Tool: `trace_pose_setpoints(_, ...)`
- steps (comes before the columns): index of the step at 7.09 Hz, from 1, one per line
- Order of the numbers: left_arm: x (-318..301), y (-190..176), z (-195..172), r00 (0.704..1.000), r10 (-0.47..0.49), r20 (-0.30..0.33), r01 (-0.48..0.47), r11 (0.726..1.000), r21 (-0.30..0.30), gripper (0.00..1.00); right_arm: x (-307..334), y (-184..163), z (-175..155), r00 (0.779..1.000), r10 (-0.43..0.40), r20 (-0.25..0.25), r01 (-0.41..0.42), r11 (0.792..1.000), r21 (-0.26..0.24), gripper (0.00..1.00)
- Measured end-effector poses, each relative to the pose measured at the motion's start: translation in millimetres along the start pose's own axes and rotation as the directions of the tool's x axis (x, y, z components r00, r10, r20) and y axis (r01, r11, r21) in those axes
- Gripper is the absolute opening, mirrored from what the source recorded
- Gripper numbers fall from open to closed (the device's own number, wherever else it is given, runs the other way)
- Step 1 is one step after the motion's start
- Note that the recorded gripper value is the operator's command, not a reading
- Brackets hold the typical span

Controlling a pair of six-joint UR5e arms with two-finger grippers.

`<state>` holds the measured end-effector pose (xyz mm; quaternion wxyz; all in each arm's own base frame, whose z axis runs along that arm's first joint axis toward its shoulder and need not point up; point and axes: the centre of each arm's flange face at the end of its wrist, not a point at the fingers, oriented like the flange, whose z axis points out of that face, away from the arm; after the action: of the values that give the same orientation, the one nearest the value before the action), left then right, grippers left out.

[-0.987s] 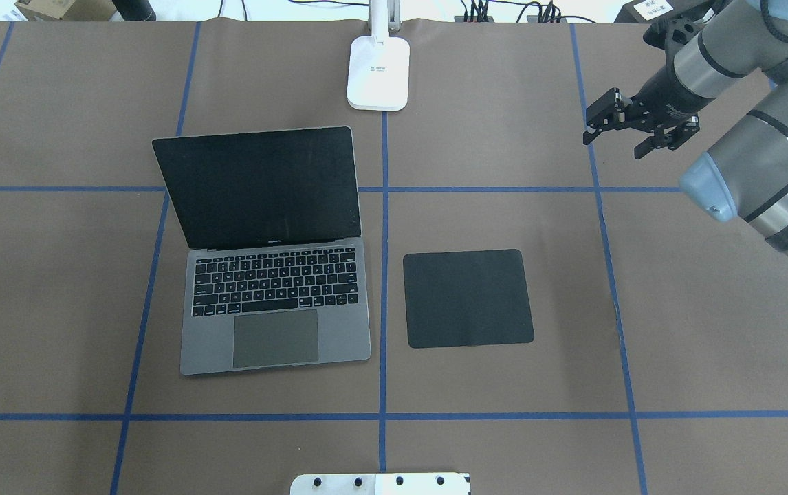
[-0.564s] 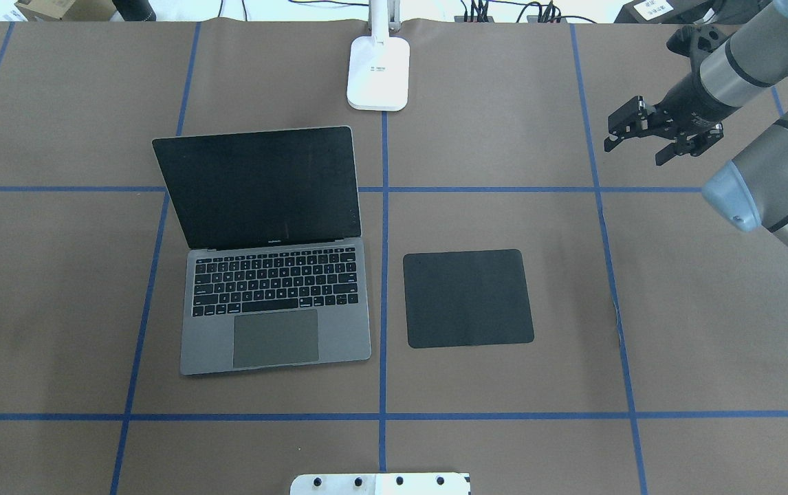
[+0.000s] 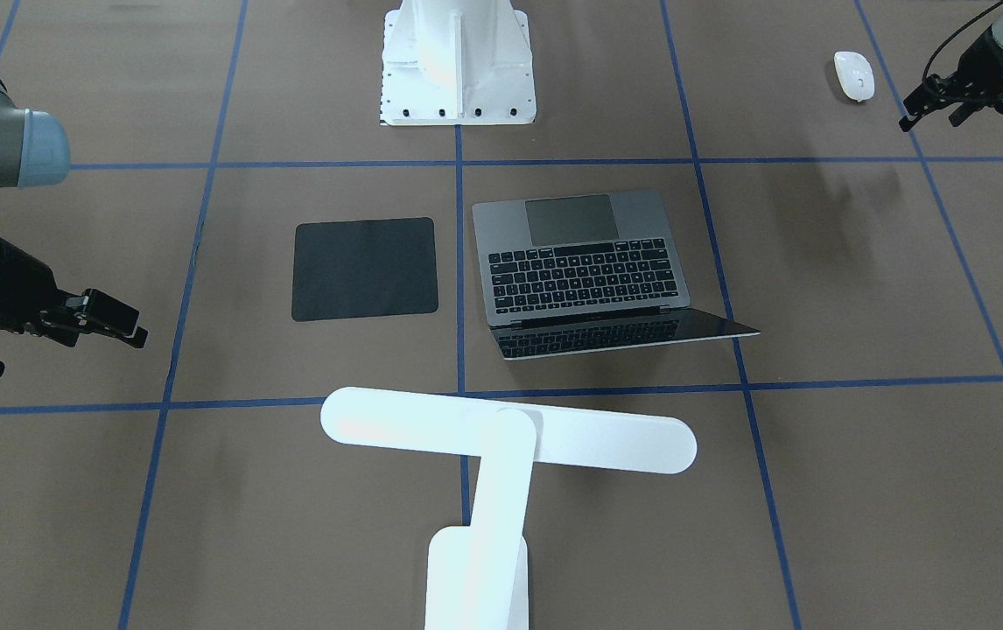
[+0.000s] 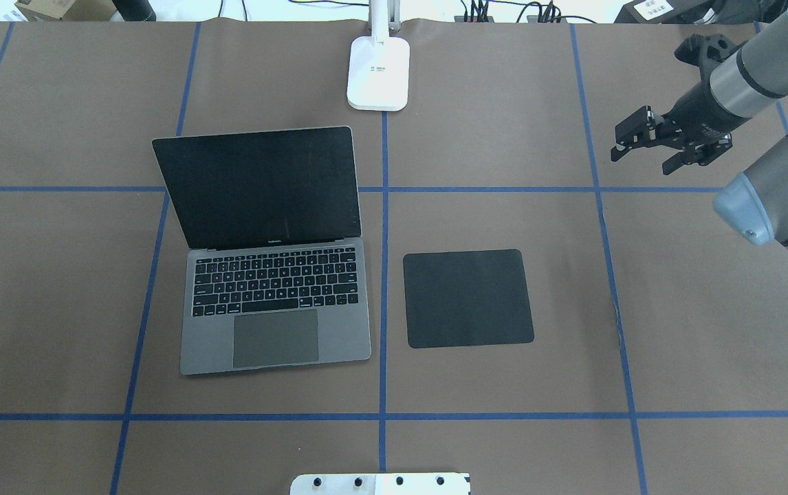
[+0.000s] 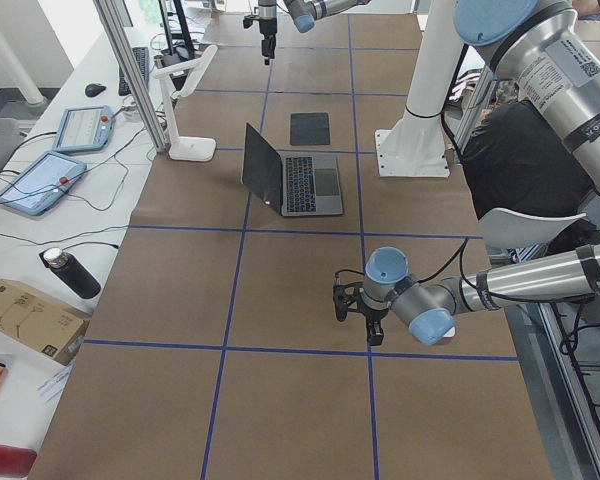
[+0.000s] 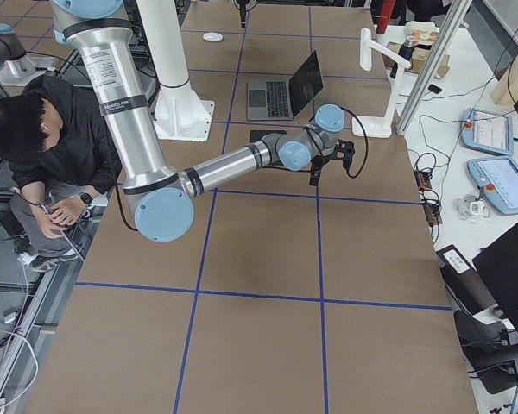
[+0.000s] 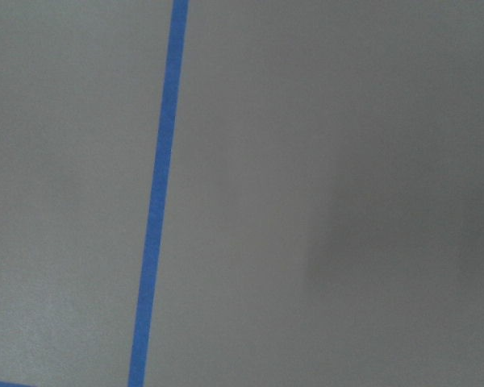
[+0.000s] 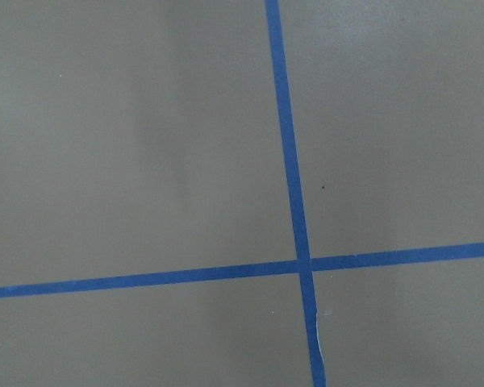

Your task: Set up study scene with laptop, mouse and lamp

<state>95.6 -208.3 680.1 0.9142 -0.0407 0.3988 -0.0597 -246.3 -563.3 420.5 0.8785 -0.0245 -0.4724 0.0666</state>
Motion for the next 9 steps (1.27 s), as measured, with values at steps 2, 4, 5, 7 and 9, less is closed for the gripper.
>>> trace_pose_setpoints(2, 19.2, 15.0, 19.5, 0.999, -0.032, 0.013, 0.032, 0.999, -0.032, 1.0, 7.5, 4.3, 3.7, 1.0, 0.006, -0.011, -0.006, 1.0, -0.003, 0.99)
trace_pose_setpoints(4, 35.2, 32.5, 37.3, 1.0, -0.014, 0.027, 0.016, 0.998, -0.066, 1.0, 10.8, 7.6, 10.3, 1.0, 0.005, -0.027, -0.005, 1.0, -0.001, 0.99)
trace_pose_setpoints(5, 37.3, 40.4, 40.6, 1.0, 0.007, 0.028, -0.004, 0.996, -0.087, 1.0, 10.7, 9.1, 13.7, 0.999, 0.003, -0.033, -0.003, 1.0, -0.001, 0.99)
trace_pose_setpoints(7, 26.3, 56.3, 35.2, 0.999, 0.044, 0.031, -0.04, 0.991, -0.127, 1.0, 9.6, 13.3, 22.7, 0.999, -0.003, -0.049, 0.003, 1.0, -0.001, 0.99)
trace_pose_setpoints(9, 14.0, 67.7, 27.2, 0.997, 0.071, 0.037, -0.065, 0.985, -0.157, 1.0, 8.5, 15.8, 27.5, 0.998, -0.008, -0.057, 0.008, 1.0, -0.001, 0.99)
